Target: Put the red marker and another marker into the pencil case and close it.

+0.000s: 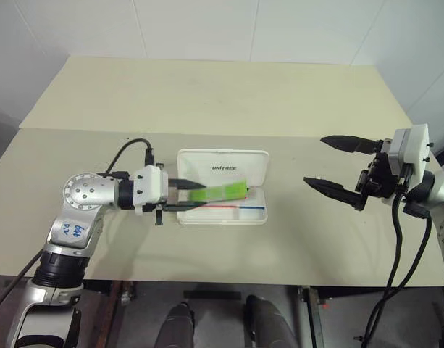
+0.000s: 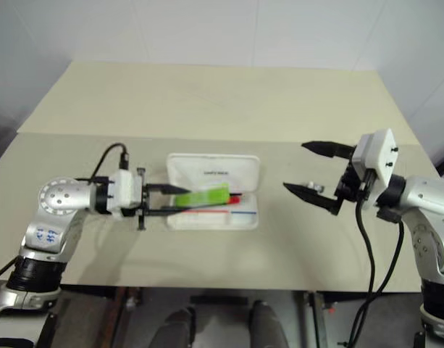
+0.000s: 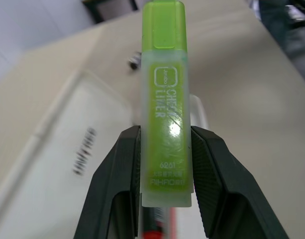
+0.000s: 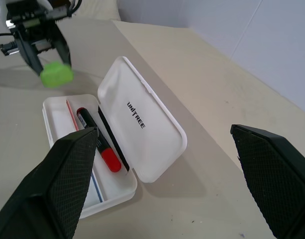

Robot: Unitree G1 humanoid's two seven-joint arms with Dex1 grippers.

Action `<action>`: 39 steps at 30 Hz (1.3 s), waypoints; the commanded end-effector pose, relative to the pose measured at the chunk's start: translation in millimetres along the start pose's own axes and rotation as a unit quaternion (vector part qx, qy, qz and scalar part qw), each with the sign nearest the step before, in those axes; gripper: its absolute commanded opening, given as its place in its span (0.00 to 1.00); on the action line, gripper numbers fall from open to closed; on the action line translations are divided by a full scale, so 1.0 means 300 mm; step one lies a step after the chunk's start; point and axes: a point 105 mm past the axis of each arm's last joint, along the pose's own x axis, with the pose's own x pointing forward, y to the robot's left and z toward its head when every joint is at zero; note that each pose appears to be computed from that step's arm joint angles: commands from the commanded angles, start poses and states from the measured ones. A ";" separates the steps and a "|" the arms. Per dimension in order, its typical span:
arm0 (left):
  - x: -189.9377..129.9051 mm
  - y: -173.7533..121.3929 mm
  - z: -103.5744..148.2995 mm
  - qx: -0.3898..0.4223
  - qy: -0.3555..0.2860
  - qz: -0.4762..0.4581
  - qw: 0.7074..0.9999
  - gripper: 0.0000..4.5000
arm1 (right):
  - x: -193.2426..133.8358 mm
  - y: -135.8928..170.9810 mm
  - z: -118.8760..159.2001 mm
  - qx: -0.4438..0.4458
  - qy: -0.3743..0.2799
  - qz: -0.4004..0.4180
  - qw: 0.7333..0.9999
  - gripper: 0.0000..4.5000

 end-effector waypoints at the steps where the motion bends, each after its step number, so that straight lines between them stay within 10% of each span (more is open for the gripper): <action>1: 0.012 -0.018 -0.020 -0.006 0.026 -0.030 0.999 0.22 | -0.012 0.005 0.053 -0.022 -0.016 -0.010 1.000 1.00; 37: 0.030 0.015 -0.129 -0.046 0.134 -0.067 0.988 0.22 | 0.002 0.048 0.070 -0.013 -0.032 -0.032 0.999 1.00; 39: 0.034 0.018 -0.125 -0.042 0.134 -0.065 0.988 0.40 | 0.003 0.048 0.070 -0.013 -0.032 -0.032 0.999 1.00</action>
